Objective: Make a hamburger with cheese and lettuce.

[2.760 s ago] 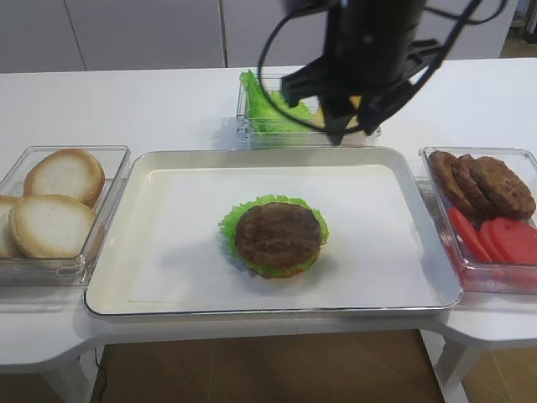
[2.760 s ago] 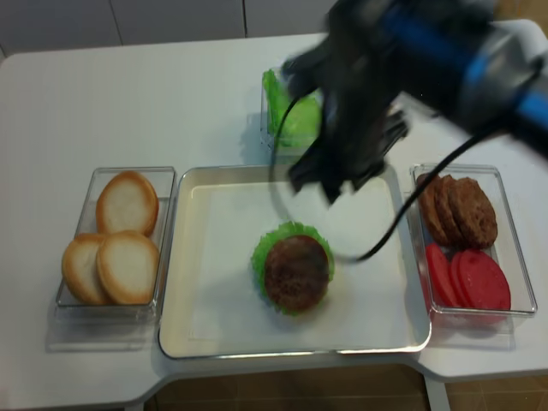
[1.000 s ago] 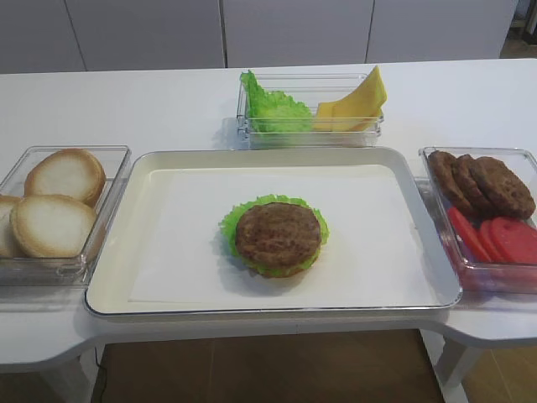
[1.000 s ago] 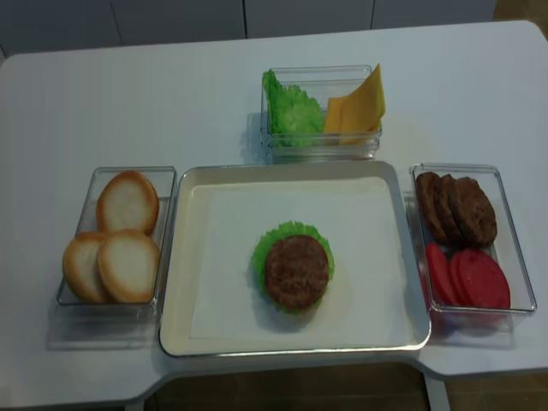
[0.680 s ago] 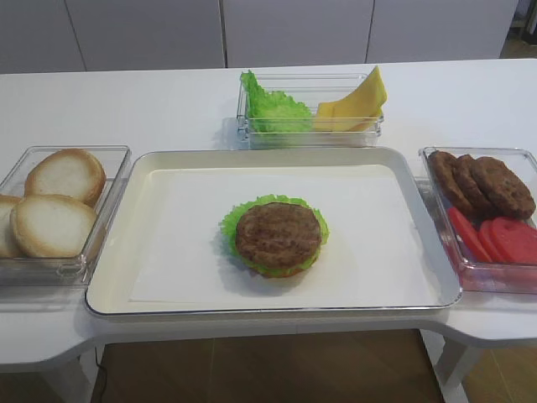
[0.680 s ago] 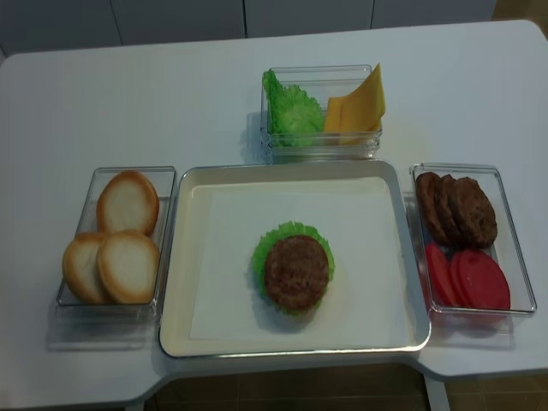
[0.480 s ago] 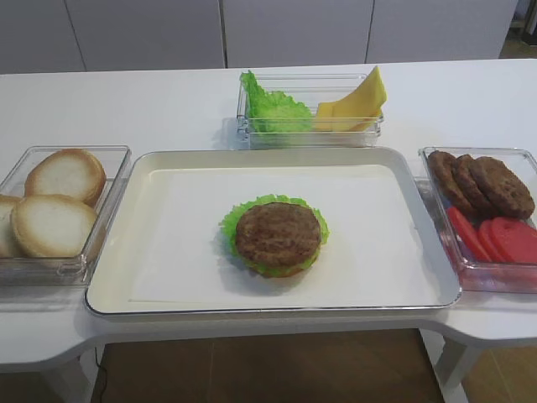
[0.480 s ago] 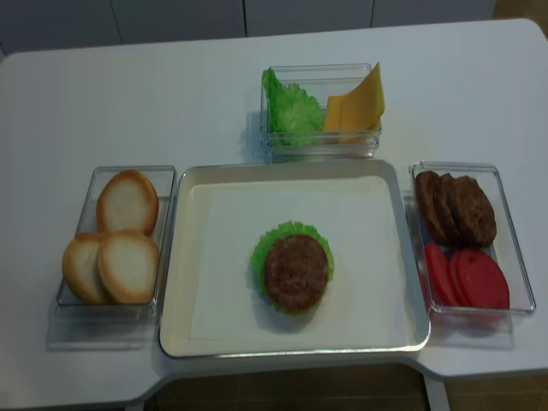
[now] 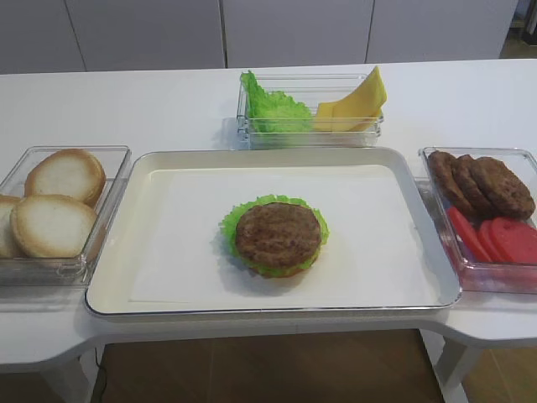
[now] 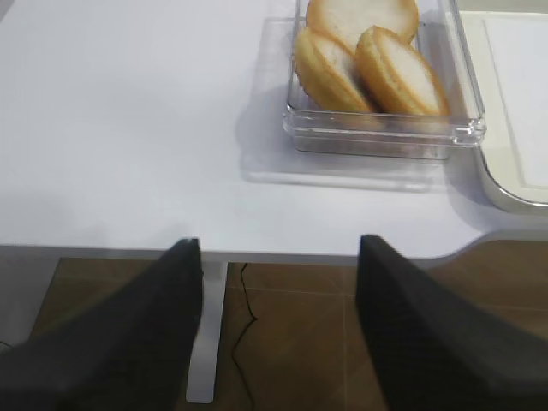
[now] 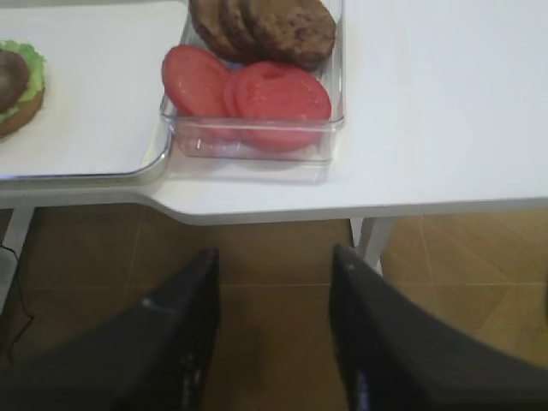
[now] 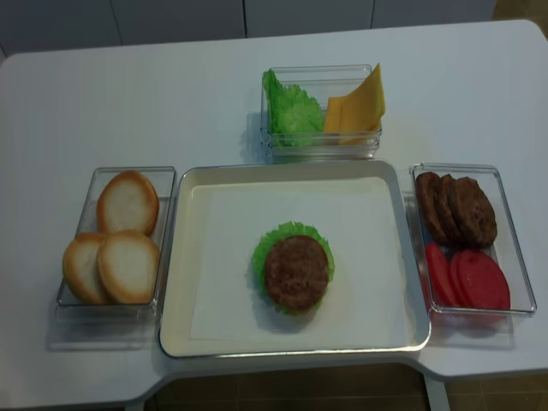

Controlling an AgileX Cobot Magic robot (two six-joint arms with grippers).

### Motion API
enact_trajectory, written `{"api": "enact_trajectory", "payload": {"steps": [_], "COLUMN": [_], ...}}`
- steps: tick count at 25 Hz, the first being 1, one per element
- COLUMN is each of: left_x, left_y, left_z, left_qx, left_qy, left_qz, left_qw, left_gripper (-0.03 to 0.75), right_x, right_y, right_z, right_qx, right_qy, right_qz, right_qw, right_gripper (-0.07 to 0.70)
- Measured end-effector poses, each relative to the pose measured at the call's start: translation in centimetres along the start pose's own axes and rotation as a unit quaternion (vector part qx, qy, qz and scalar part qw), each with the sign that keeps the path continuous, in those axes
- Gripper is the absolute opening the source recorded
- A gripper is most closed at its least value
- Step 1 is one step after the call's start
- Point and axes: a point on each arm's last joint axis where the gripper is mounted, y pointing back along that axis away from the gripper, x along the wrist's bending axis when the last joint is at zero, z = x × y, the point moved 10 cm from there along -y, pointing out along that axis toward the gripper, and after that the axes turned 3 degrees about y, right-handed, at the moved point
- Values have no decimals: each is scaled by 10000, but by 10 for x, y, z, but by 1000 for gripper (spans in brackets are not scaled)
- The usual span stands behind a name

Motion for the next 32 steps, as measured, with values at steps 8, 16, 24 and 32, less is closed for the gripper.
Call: {"api": "enact_trajectory", "payload": {"steps": [8, 16, 24, 32], "left_x": [0, 0, 0, 0], "left_y": [0, 0, 0, 0], "left_z": [0, 0, 0, 0], "left_qx": [0, 0, 1, 1], "left_qy": [0, 0, -16, -16], "left_qz": [0, 0, -24, -24], "left_qw": [10000, 10000, 10000, 10000], "left_gripper": [427, 427, 427, 427], "right_x": [1, -4, -6, -5], "right_y": [0, -3, -5, -7], "right_z": [6, 12, 15, 14], "right_qx": [-165, -347, -425, -427], "right_qy": [-8, 22, 26, 12], "right_qz": [14, -103, -130, -107], "right_qw": [9999, 9993, 9990, 9990], "right_gripper": [393, 463, 463, 462]}}
